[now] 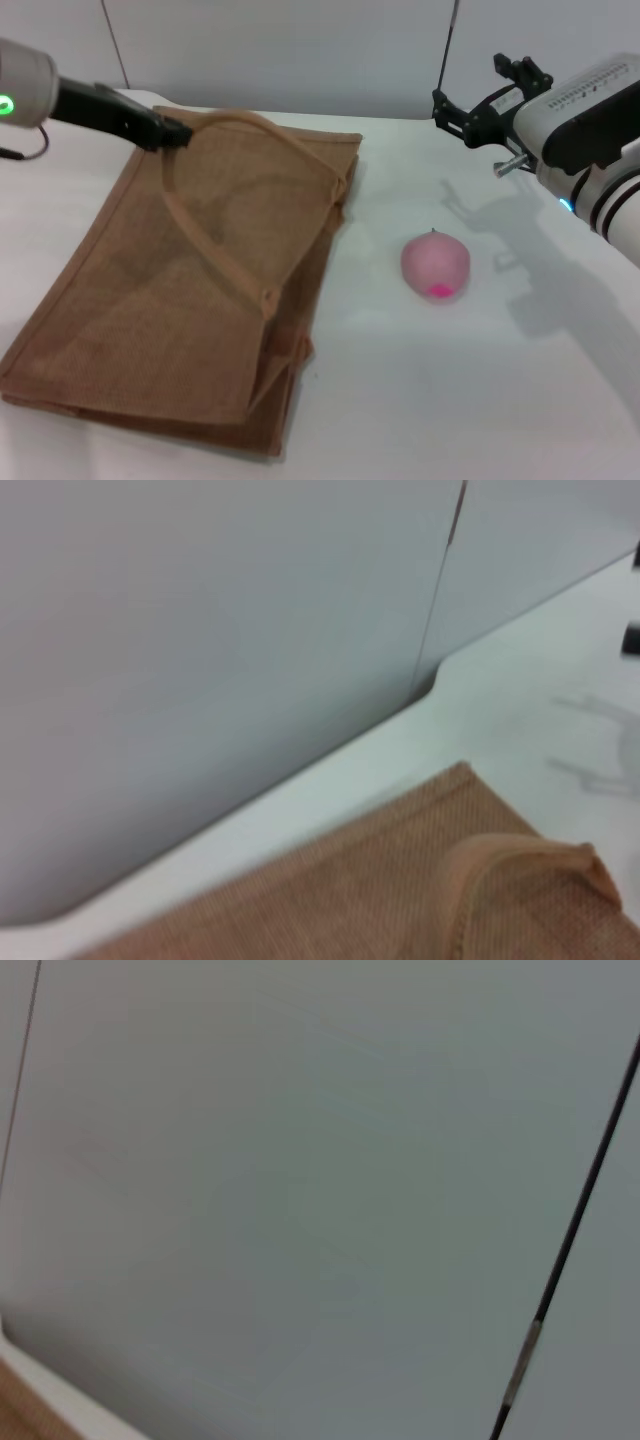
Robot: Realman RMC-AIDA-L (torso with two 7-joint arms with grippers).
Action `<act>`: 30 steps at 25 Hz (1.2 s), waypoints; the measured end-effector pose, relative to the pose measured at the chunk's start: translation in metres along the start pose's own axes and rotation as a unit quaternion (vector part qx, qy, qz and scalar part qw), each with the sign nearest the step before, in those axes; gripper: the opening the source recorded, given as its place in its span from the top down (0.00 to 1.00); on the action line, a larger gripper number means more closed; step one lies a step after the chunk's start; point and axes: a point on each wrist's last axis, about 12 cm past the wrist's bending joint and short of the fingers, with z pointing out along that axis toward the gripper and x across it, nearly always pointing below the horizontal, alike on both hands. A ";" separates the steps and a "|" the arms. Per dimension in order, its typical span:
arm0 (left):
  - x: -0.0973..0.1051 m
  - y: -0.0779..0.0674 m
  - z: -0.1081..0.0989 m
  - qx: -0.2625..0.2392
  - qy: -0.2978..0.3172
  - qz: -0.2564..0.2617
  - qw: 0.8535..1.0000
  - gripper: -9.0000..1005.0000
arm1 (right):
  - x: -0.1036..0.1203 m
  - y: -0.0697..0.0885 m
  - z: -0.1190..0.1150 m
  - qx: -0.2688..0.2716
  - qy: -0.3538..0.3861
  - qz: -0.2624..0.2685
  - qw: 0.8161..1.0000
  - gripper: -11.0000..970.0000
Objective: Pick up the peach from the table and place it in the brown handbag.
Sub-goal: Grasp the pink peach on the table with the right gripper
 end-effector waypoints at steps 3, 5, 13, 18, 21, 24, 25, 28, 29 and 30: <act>-0.011 -0.002 -0.017 -0.010 -0.007 0.016 1.000 0.88 | 0.000 0.004 -0.001 -0.008 0.010 -0.012 1.000 0.09; -0.017 -0.003 -0.026 -0.018 -0.012 0.026 0.999 0.88 | -0.002 0.011 -0.003 -0.020 0.017 -0.020 0.999 0.09; -0.038 -0.014 -0.056 -0.037 -0.024 0.067 0.997 0.88 | -0.016 0.007 -0.010 -0.049 0.095 -0.045 0.993 0.09; -0.045 -0.021 -0.072 -0.049 -0.028 0.086 0.995 0.88 | -0.027 0.001 -0.013 -0.065 0.128 -0.049 0.988 0.09; -0.049 -0.025 -0.081 -0.058 -0.034 0.098 0.993 0.88 | -0.034 -0.004 -0.016 -0.081 0.166 -0.057 0.981 0.09; -0.056 -0.031 -0.090 -0.060 -0.045 0.113 0.991 0.88 | -0.046 -0.006 -0.021 -0.097 0.201 -0.073 0.972 0.09; -0.058 -0.033 -0.092 -0.060 -0.048 0.117 0.990 0.88 | -0.049 -0.006 -0.022 -0.100 0.204 -0.078 0.971 0.09; -0.061 -0.038 -0.096 -0.066 -0.049 0.126 0.989 0.88 | -0.058 -0.001 -0.027 -0.116 0.218 -0.089 0.965 0.09; -0.061 -0.039 -0.097 -0.068 -0.049 0.128 0.988 0.88 | -0.061 0.000 -0.029 -0.123 0.223 -0.091 0.963 0.09; -0.063 -0.040 -0.098 -0.071 -0.049 0.132 0.988 0.88 | -0.063 0.001 -0.030 -0.128 0.230 -0.092 0.960 0.09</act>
